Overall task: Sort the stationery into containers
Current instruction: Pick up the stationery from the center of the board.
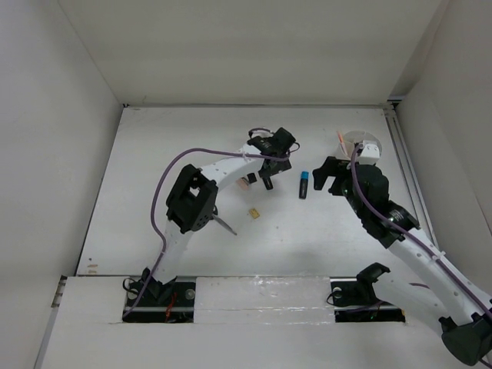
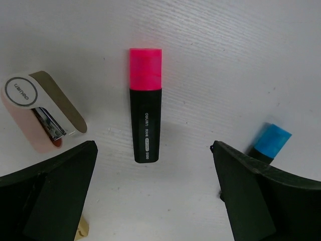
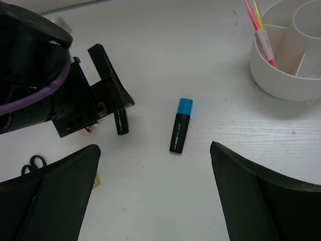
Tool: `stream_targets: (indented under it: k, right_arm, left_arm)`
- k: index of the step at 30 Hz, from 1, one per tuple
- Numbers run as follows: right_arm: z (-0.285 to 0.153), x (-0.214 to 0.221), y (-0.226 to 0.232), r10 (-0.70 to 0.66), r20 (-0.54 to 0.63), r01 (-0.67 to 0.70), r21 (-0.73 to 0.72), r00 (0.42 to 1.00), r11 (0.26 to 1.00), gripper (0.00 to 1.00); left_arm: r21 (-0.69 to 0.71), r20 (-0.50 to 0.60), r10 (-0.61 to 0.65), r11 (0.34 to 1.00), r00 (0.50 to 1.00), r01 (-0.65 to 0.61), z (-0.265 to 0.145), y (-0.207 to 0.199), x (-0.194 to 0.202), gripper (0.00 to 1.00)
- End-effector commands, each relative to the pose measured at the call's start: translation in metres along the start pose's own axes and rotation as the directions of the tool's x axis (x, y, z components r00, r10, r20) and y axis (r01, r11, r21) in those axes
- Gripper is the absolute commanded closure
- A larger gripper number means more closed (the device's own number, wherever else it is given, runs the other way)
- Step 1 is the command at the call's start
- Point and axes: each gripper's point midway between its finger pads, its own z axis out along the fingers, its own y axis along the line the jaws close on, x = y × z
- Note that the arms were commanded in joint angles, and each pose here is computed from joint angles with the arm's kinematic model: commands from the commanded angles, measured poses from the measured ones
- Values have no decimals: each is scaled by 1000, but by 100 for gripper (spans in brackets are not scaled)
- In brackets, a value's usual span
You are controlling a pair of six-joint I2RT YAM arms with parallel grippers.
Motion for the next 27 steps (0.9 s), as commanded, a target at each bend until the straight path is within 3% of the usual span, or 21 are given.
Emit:
stream_targets:
  k: [1, 7, 11, 13, 15, 21, 27]
  right_arm:
    - [-2, -15, 13, 24, 62, -19, -79, 998, 997, 3]
    - [-2, -12, 17, 15, 52, -9, -107, 999, 994, 5]
    - [-4, -14, 16, 14, 68, -6, -114, 998, 994, 7]
    - [-10, -18, 17, 24, 89, -12, -133, 996, 991, 0]
    - [-12, -17, 16, 35, 92, -22, -136, 995, 991, 0]
    - [-15, -20, 16, 53, 107, -37, -145, 993, 989, 0]
    - [-23, -26, 19, 63, 126, -40, -174, 990, 984, 0]
  left_arm:
    - [-53, -29, -7, 999, 1000, 6, 11, 11, 12, 4]
    - [-72, -53, 12, 997, 999, -15, 28, 13, 23, 6]
    - [-89, -63, 19, 996, 998, -24, 34, 16, 27, 13]
    - [-98, -68, 22, 995, 997, -29, 38, 18, 30, 19]
    - [-122, -83, 31, 992, 996, -41, 45, 24, 37, 20]
    - [-139, -107, 38, 989, 994, -53, 52, 29, 45, 49]
    - [-191, -143, 66, 977, 988, -92, 64, 42, 58, 54]
